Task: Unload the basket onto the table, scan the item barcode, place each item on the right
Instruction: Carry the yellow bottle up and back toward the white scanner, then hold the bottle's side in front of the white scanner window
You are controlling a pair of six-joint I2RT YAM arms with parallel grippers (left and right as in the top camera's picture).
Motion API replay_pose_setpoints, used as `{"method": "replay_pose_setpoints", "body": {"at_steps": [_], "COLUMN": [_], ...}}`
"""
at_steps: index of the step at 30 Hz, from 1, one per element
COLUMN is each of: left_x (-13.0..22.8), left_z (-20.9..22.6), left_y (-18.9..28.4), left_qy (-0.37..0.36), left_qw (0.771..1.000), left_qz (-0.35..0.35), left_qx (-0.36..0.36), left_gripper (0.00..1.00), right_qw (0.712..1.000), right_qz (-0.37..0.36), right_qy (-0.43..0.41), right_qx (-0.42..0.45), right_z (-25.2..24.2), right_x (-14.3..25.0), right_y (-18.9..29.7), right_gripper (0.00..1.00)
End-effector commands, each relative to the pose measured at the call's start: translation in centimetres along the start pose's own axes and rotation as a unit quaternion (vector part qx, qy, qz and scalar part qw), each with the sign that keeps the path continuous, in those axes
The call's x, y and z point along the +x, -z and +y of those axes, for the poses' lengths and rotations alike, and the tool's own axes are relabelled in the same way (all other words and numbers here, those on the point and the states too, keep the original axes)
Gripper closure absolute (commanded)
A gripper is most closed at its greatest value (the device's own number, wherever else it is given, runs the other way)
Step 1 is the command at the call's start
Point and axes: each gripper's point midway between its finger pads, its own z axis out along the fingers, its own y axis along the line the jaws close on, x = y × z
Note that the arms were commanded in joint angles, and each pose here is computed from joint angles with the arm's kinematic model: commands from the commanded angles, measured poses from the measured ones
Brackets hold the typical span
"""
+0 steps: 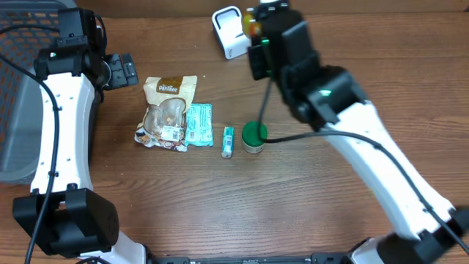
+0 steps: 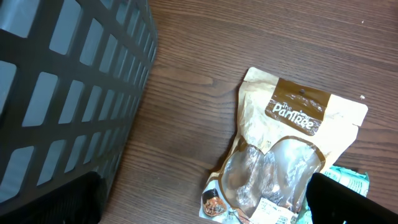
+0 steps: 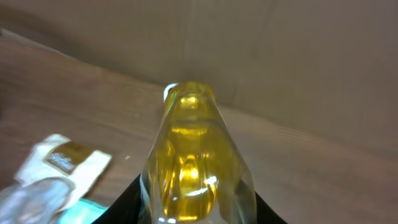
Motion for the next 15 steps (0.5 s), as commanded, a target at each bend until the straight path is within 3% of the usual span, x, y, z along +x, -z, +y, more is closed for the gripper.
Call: {"method": "replay_pose_setpoints", "body": {"at_steps": [1, 7, 15], "left_x": [-0.6, -0.6, -0.6], "left_z": [0.5, 0.5, 0.5], "left_y": [0.4, 0.4, 0.4], "left_qy": [0.003, 0.003, 0.003], "left_qw": [1.000, 1.000, 1.000], "left_qz": [-0.010, -0.010, -0.010], "left_qx": [-0.007, -0.007, -0.007], "left_gripper": [0.00, 0.00, 0.00], "right_qw": [0.993, 0.971, 0.960], "right_qz": [-0.008, -0.018, -0.034], "right_qy": [0.095, 0.190, 0.229], "right_qx": [0.065, 0.142, 0.155], "right_z": [0.3, 1.2, 2.9], "right_x": [-0.4, 0.1, 1.5], "right_y": [-2.2, -7.6, -13.0], "right_gripper": [0.82, 0.77, 0.82]}}
